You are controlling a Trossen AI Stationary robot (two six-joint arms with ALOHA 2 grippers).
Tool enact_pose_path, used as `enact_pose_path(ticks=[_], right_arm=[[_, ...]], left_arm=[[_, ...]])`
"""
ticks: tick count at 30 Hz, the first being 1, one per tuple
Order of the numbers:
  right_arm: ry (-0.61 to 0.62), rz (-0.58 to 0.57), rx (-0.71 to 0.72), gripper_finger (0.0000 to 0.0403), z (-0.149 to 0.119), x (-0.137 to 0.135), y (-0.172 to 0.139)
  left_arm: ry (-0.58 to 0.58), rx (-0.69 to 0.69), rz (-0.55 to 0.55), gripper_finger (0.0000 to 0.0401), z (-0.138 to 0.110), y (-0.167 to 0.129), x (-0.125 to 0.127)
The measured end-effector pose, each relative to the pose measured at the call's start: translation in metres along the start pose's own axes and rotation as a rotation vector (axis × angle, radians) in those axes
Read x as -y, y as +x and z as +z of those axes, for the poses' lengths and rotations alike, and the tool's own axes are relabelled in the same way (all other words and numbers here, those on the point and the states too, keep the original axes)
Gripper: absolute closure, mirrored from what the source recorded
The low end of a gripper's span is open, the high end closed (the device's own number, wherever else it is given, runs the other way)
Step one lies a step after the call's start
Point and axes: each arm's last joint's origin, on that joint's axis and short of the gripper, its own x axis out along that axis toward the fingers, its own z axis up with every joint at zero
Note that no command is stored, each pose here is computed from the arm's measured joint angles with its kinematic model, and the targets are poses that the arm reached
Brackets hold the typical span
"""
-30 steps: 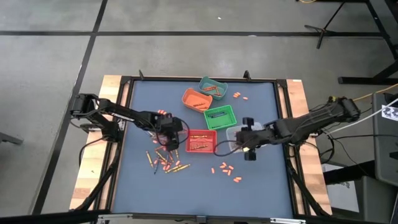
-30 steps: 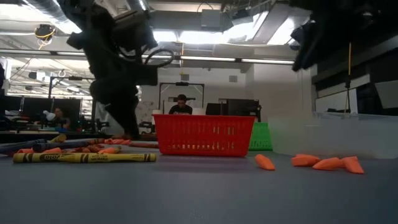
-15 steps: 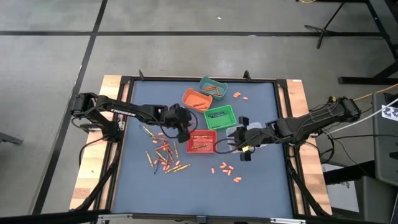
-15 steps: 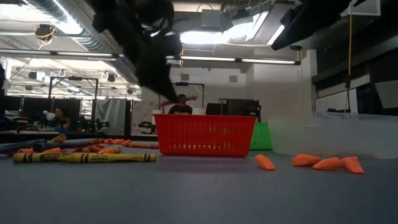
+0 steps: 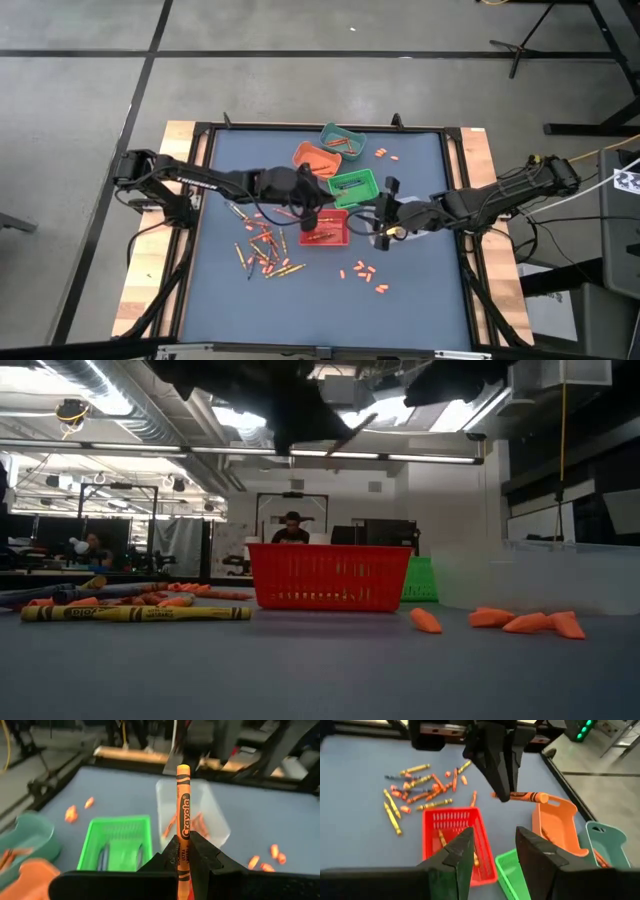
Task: Sort crayons
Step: Put the light orange crayon into the transparent bin
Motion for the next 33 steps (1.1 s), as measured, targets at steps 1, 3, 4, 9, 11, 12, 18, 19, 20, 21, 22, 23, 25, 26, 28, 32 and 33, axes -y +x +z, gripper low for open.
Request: enact_pose_path(ticks=[1,3,4,9,11,12,18,19,20,21,22,23,25,26,28,32,33], right_arm=[[0.008,0.001,0.014,0.0258,0.001,0.0,0.0],[0.021,0.004,0.041,0.0258,0.004,0.0,0.0],[0.023,0.005,0.054,0.0258,0.006,0.0,0.0],[0.014,0.008,0.118,0.0258,0.012,-0.001,-0.001],[0.024,0.01,0.14,0.0258,0.015,-0.001,-0.001],[0.026,0.01,0.154,0.0258,0.016,-0.001,-0.001],[-0.014,0.028,0.222,0.0258,0.023,-0.001,-0.002],[-0.02,0.04,0.232,0.0258,0.024,-0.002,-0.003],[-0.031,0.055,0.241,0.0258,0.025,-0.002,-0.003],[-0.046,0.07,0.25,0.0258,0.026,-0.003,-0.003],[-0.058,0.085,0.257,0.0258,0.026,-0.003,-0.003],[-0.076,0.104,0.265,0.0258,0.027,-0.004,-0.004],[-0.085,0.14,0.28,0.0258,0.028,-0.005,-0.004],[-0.086,0.155,0.284,0.0258,0.029,-0.005,-0.004],[-0.086,0.165,0.285,0.0258,0.029,-0.006,-0.004],[-0.087,0.169,0.285,0.0272,0.028,-0.006,-0.004],[-0.087,0.169,0.285,0.028,0.028,-0.006,-0.004]], left_arm=[[0.013,0.019,-0.009,0.0396,0.002,0.0,0.003],[0.026,0.055,-0.024,0.0396,0.005,-0.001,0.007],[0.034,0.069,-0.03,0.0396,0.006,-0.001,0.009],[0.063,0.154,-0.066,0.0396,0.013,-0.004,0.02],[0.091,0.178,-0.079,0.0396,0.015,-0.005,0.025],[0.102,0.189,-0.085,0.0396,0.015,-0.006,0.027],[0.19,0.212,-0.108,0.0396,0.016,-0.008,0.038],[0.201,0.212,-0.11,0.0396,0.016,-0.008,0.039],[0.204,0.212,-0.113,0.0396,0.016,-0.009,0.04],[0.205,0.213,-0.116,0.0396,0.015,-0.009,0.041],[0.206,0.212,-0.118,0.0396,0.015,-0.009,0.042],[0.207,0.212,-0.12,0.0396,0.015,-0.009,0.043],[0.207,0.212,-0.121,0.0396,0.015,-0.009,0.043],[0.209,0.213,-0.124,0.0396,0.015,-0.009,0.043],[0.21,0.212,-0.124,0.0396,0.015,-0.009,0.043],[0.209,0.212,-0.121,0.0396,0.015,-0.009,0.043],[0.209,0.212,-0.121,0.0396,0.015,-0.009,0.043]])
